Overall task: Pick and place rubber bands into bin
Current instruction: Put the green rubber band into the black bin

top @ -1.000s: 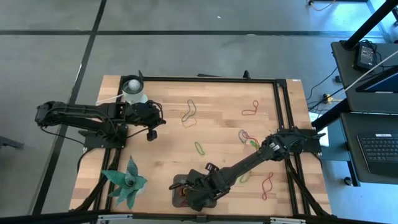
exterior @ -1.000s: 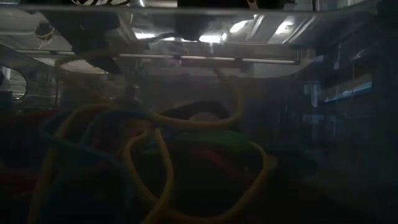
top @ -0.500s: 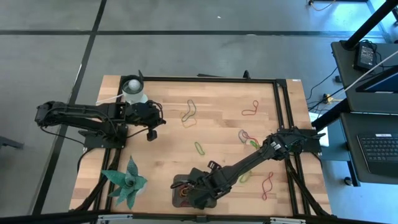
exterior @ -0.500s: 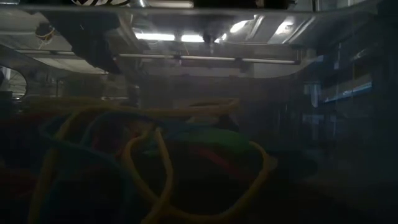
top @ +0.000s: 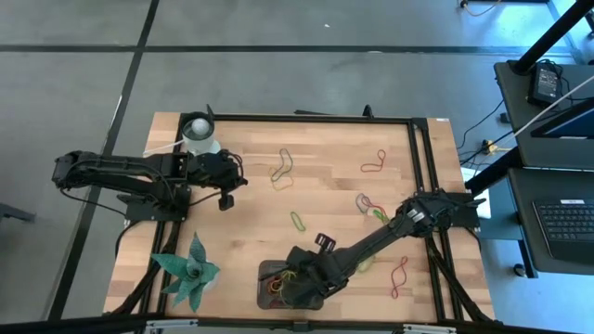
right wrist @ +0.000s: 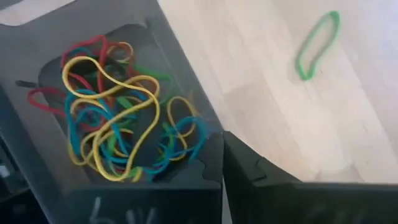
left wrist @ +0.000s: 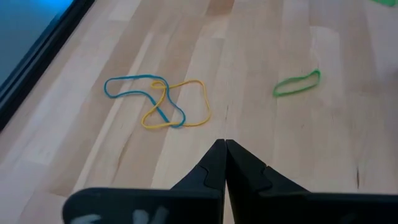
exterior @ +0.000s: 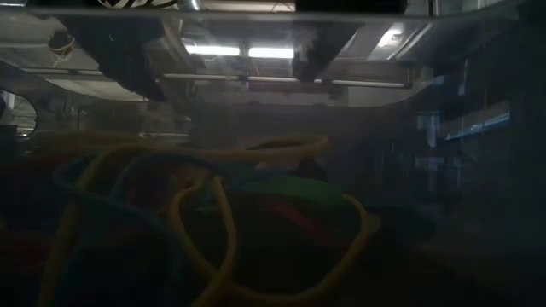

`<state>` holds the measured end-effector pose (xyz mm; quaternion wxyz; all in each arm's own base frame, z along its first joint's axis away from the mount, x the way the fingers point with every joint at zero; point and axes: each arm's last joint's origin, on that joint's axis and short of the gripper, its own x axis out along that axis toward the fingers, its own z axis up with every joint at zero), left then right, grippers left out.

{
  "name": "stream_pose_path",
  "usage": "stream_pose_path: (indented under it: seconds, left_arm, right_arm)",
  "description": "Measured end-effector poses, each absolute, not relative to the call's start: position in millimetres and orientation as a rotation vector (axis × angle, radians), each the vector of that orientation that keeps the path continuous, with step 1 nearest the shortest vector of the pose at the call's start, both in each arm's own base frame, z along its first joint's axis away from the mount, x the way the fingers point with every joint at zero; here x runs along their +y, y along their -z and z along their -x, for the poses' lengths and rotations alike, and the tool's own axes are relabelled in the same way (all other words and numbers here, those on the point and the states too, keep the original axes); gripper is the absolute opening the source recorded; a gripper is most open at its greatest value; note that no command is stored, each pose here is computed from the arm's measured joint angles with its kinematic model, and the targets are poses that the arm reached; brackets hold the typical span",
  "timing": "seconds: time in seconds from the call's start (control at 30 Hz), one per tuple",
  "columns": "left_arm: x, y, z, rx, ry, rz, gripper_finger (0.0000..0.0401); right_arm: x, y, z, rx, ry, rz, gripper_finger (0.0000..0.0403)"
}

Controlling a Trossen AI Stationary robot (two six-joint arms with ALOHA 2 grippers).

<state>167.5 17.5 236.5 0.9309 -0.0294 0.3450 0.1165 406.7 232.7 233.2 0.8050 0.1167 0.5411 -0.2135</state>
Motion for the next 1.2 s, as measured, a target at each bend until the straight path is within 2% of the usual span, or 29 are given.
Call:
stream_pose_path:
  seconds: [0.13,0.4,0.73,0.97,1.2]
  left_arm:
    - [17.5,-236.6,-167.6,0.708,-0.228,0.034,0.0002]
    - [17.6,-236.8,-167.8,0.705,-0.231,0.033,0.0002]
    - [17.6,-237.2,-168.1,0.699,-0.236,0.047,0.0002]
    - [18.5,-244.5,-173.6,0.601,-0.258,0.057,0.0002]
    - [19.7,-250.1,-177.2,0.536,-0.305,0.106,0.0002]
  right_arm:
    - [220.3,-240.4,-387.4,1.132,0.462,-0.255,0.0002]
    - [184.3,-221.2,-328.6,1.003,0.392,-0.386,0.0002]
    - [122.3,-217.0,-228.1,0.940,0.358,-0.435,0.0001]
    - [83.4,-206.5,-162.3,0.884,0.329,-0.488,0.0000]
    - [59.5,-191.6,-121.9,0.806,0.293,-0.574,0.0000]
